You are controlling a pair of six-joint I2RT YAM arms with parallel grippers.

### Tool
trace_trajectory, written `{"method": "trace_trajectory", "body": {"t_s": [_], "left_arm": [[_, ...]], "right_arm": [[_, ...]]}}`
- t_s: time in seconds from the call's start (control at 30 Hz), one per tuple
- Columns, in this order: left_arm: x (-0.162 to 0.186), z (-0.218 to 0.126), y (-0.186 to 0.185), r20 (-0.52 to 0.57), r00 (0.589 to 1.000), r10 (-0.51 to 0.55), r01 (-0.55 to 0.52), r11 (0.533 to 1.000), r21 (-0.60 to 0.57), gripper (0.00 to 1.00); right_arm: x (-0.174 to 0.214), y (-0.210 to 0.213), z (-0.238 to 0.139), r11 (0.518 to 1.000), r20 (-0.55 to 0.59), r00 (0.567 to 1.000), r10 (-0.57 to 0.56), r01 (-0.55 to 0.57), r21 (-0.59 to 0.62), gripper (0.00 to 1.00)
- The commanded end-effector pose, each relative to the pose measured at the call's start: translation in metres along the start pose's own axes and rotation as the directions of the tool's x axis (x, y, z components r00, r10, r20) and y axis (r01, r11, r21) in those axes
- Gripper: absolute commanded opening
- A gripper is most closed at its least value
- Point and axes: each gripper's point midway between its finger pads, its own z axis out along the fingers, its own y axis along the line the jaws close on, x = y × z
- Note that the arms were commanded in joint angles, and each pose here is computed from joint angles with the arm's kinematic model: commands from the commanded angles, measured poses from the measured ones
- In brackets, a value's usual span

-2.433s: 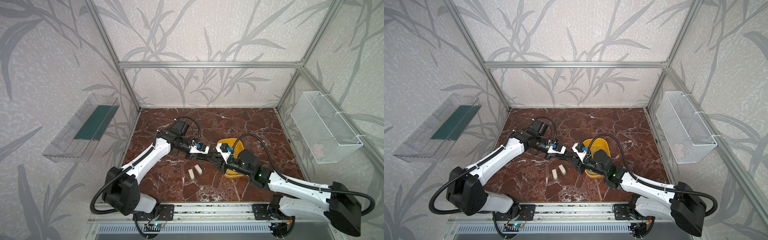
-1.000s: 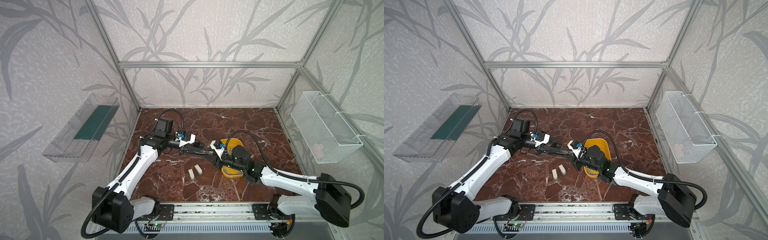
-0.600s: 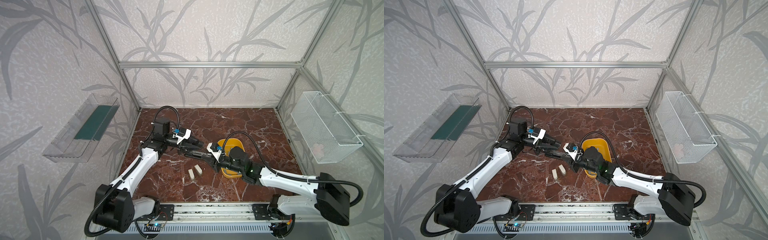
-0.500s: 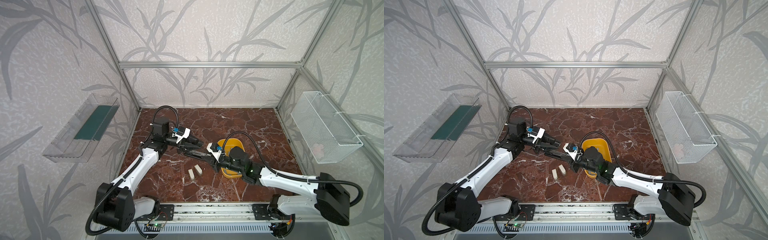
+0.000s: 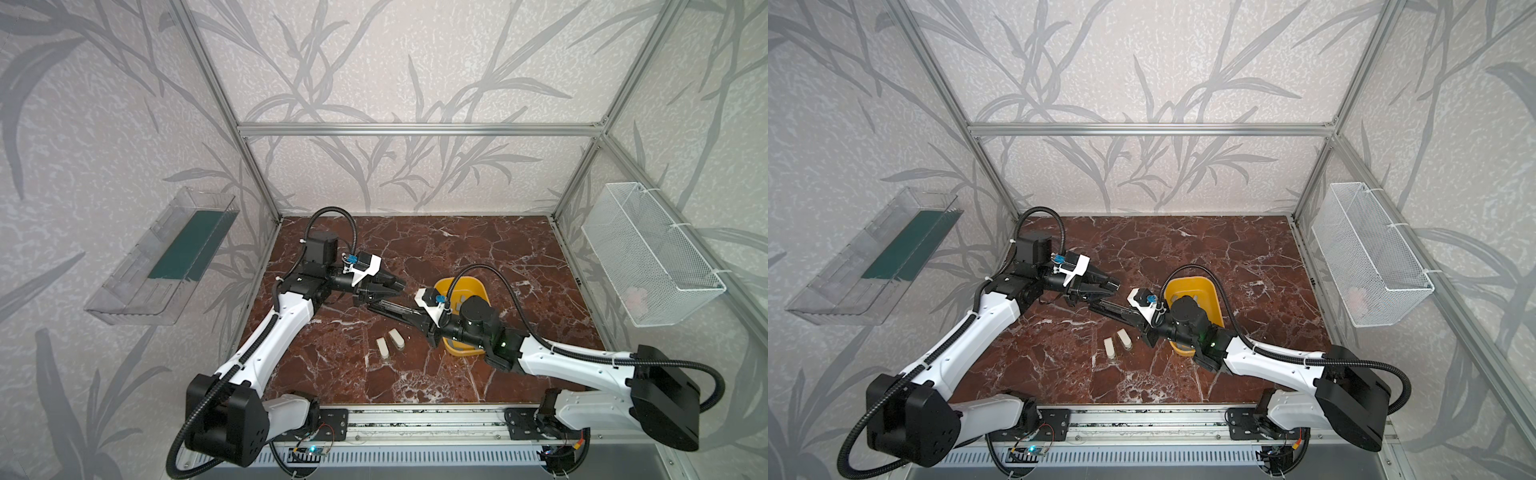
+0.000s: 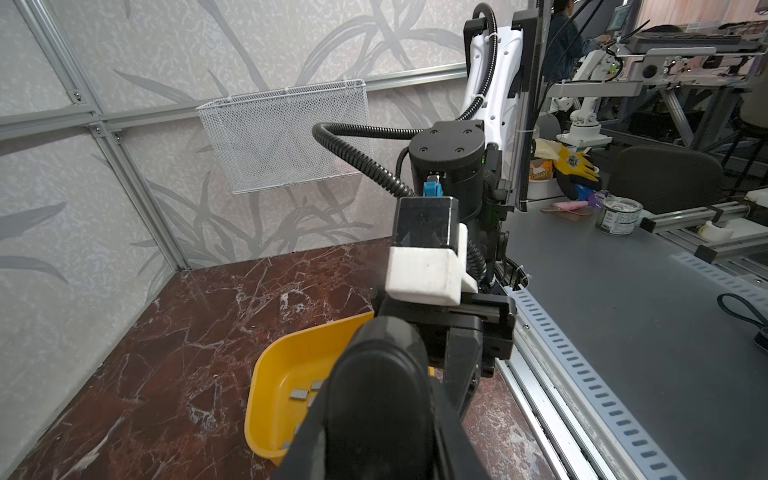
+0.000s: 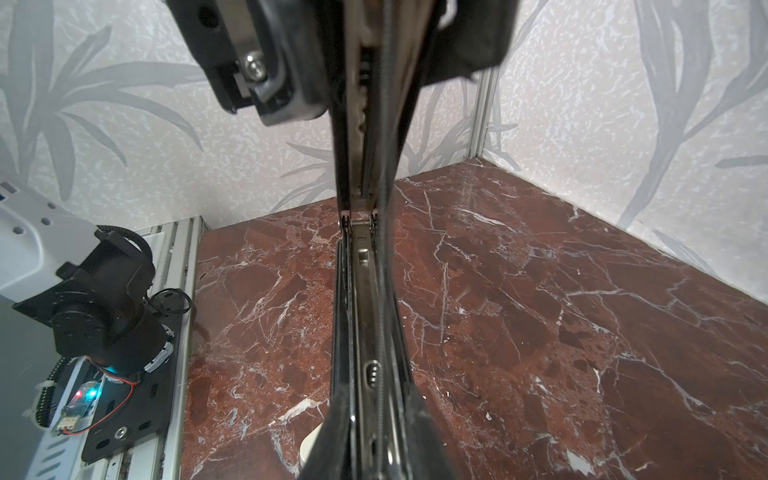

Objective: Load the staples into the stapler

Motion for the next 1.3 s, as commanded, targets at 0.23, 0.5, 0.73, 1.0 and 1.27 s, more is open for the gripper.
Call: {"method": "trace_trajectory", "body": {"t_s": [0.23, 0.5, 0.73, 1.0, 1.27], "left_arm": [[-0.010, -0.033, 0.059, -0.129, 0.975, 0.180, -0.211, 0.934, -0.289, 0.00], [0.002, -0.062, 0.067, -0.159, 0.972, 0.173, -0.219, 0.913, -0.343, 0.00], [0.013, -0.096, 0.089, -0.164, 0.978, 0.131, -0.193, 0.869, -0.455, 0.00], [0.024, -0.106, 0.102, -0.202, 0.975, 0.092, -0.188, 0.827, -0.530, 0.53], [0.034, -0.113, 0.113, -0.231, 0.972, 0.051, -0.180, 0.793, -0.582, 0.66]], "right_arm": [[0.036, 0.003, -0.015, 0.999, 0.017, 0.999, 0.033, -0.034, 0.039, 0.00], [0.017, 0.005, -0.025, 0.999, 0.113, 0.994, -0.008, 0.004, 0.035, 0.00], [0.012, 0.000, -0.033, 0.997, 0.133, 0.991, -0.027, 0.017, 0.074, 0.00], [0.013, -0.010, -0.034, 0.991, 0.131, 0.991, -0.019, 0.002, 0.134, 0.00], [0.011, -0.025, -0.044, 0.973, 0.145, 0.989, -0.015, -0.019, 0.229, 0.00]]}}
